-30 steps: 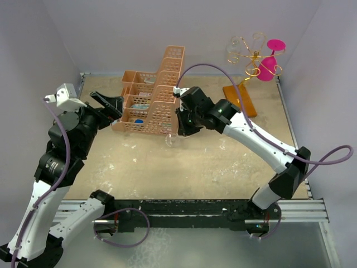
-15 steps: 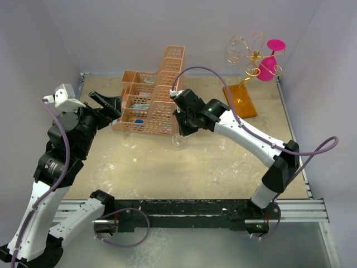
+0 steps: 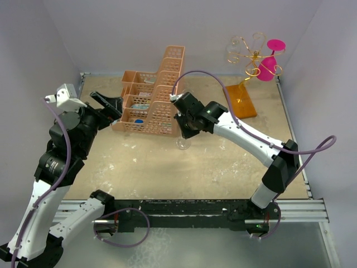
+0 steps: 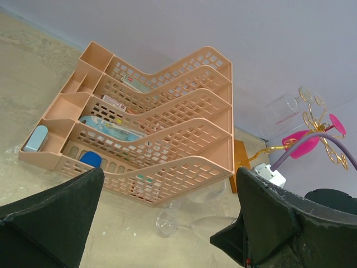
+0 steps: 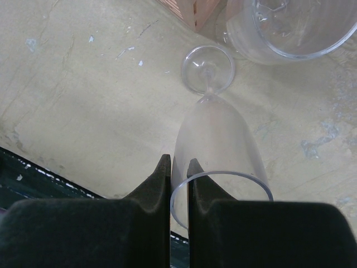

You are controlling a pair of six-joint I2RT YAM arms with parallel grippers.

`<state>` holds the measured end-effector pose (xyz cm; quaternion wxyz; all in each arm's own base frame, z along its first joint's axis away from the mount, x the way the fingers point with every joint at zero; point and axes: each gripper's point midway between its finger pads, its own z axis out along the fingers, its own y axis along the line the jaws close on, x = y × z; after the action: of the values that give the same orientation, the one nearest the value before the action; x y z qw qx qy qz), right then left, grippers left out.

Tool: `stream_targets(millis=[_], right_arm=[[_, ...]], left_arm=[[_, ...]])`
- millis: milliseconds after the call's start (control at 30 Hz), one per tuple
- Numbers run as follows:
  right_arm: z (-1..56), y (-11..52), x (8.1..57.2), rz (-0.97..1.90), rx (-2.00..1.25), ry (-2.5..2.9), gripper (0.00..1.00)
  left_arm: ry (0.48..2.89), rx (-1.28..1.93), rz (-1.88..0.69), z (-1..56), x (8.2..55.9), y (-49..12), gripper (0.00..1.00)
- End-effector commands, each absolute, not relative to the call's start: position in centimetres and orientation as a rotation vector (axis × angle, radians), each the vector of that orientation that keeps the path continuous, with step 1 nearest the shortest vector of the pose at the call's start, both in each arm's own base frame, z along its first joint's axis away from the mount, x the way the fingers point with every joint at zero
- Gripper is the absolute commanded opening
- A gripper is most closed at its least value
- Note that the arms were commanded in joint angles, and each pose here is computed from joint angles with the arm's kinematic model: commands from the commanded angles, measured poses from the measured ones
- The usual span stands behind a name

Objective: Take the wine glass off the wine glass rack
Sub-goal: Place the wine glass at the center of the board.

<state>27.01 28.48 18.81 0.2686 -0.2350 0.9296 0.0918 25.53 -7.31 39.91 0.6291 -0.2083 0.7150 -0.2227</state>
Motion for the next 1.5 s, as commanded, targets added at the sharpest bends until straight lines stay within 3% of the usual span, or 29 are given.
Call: stream_targets(millis=[0,300,600,1000,1367,1467], right_arm=[[20.5,28.4,27.7,0.233,-0.624,2.438,0.03],[21.1,28.8,28.5,0.225,-0.628,2.413,0.29],[22.0,29.4,28.8,0.250,-0.637,2.390,0.33],[25.5,31.5,29.7,0.354,-0.628,2.317,0.47],[39.9,31.6,29.3,0.590,-0.503,1.981,0.75],[40.8,30.9,29.2,0.605,-0.464,1.956,0.80]], left_arm=[[1.594,-0.464,-0.539,41.5,25.6,-7.5,0.99],[1.592,-0.468,-0.532,41.6,25.5,-7.3,0.99],[1.594,-0.463,-0.533,41.5,25.4,-7.3,0.99],[1.588,-0.458,-0.530,41.9,25.0,-7.1,0.99],[1.579,-0.451,-0.537,42.2,24.7,-7.0,0.99],[1.578,-0.446,-0.542,42.3,24.7,-7.1,0.99]])
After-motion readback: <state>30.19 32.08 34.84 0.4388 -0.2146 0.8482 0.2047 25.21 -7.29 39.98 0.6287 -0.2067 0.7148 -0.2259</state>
